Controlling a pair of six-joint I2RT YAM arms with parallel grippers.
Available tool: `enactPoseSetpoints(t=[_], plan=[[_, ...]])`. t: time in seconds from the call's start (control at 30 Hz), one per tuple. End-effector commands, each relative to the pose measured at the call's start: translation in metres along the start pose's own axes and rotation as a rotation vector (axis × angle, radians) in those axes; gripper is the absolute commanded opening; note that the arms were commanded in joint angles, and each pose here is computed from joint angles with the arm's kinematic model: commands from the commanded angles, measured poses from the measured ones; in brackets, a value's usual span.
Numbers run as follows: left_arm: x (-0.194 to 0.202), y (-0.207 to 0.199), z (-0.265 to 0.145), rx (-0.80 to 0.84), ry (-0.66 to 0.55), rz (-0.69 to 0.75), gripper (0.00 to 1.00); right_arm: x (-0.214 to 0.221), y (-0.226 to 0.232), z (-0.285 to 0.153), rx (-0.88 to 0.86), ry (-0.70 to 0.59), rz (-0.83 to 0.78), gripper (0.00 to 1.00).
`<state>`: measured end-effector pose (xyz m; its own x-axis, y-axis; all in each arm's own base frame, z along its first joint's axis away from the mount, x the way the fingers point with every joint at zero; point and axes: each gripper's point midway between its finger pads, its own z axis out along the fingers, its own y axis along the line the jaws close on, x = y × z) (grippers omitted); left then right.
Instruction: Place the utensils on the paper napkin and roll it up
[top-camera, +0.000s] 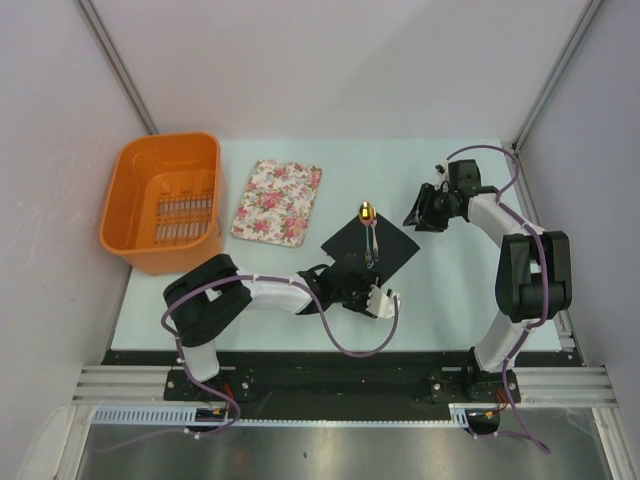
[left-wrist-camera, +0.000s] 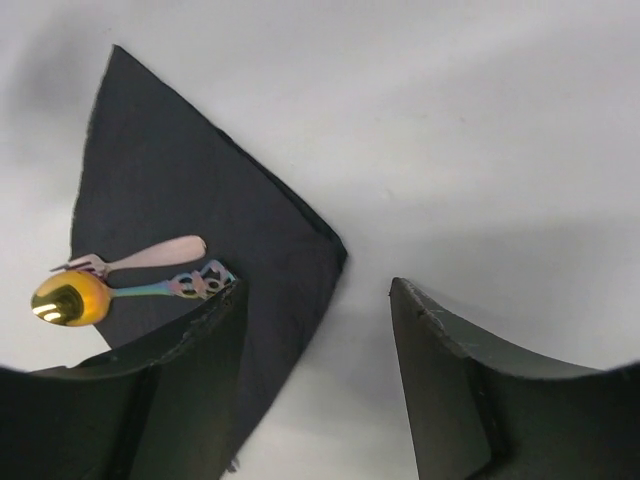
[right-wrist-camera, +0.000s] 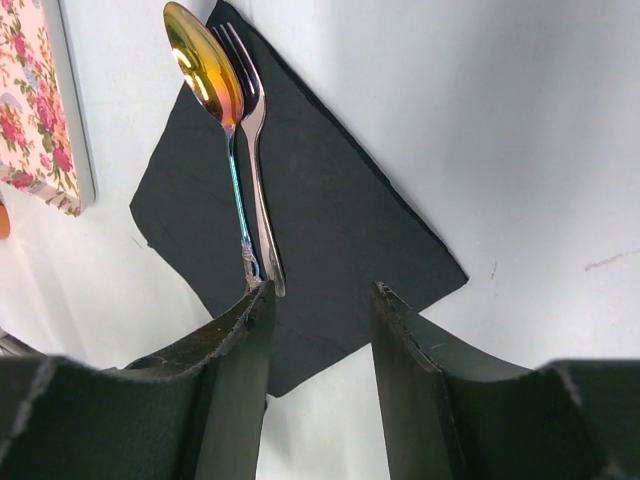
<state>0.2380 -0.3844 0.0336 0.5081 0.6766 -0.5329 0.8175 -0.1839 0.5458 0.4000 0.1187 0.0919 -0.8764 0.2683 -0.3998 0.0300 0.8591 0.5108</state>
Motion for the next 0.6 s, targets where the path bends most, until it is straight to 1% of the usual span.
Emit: enactPoseSetpoints(t=[0.0, 0.03, 0.2, 0.23, 0.3, 0.33, 0.47, 0.57], plan=[[-0.009, 0.016, 0.011, -0.041, -0.018, 0.046, 0.62, -0.009, 0.007, -0.011, -0.039, -0.031, -0.02, 0.47], [-0.01, 0.015, 0.012, -0.037, -0.025, 0.051, 0.58, -0.01, 0.006, -0.012, -0.04, -0.033, -0.018, 0.48], [-0.002, 0.003, 0.019, 0.007, -0.009, 0.056, 0.47, -0.013, 0.005, -0.012, -0.045, -0.035, -0.015, 0.48], [0.001, 0.0, 0.02, 0.016, 0.001, 0.056, 0.42, -0.012, 0.005, -0.012, -0.045, -0.031, -0.014, 0.48], [0.004, -0.004, 0.022, 0.028, 0.006, 0.06, 0.38, -0.012, 0.002, -0.012, -0.042, -0.031, -0.013, 0.48], [0.004, -0.003, 0.022, 0.026, 0.004, 0.061, 0.35, -0.011, 0.002, -0.011, -0.043, -0.026, -0.013, 0.48], [0.004, -0.005, 0.023, 0.045, 0.008, 0.032, 0.24, -0.009, 0.0, -0.01, -0.047, -0.018, -0.006, 0.48], [0.006, -0.008, 0.026, 0.068, 0.018, 0.015, 0.14, -0.007, -0.001, -0.009, -0.052, -0.011, -0.002, 0.48]])
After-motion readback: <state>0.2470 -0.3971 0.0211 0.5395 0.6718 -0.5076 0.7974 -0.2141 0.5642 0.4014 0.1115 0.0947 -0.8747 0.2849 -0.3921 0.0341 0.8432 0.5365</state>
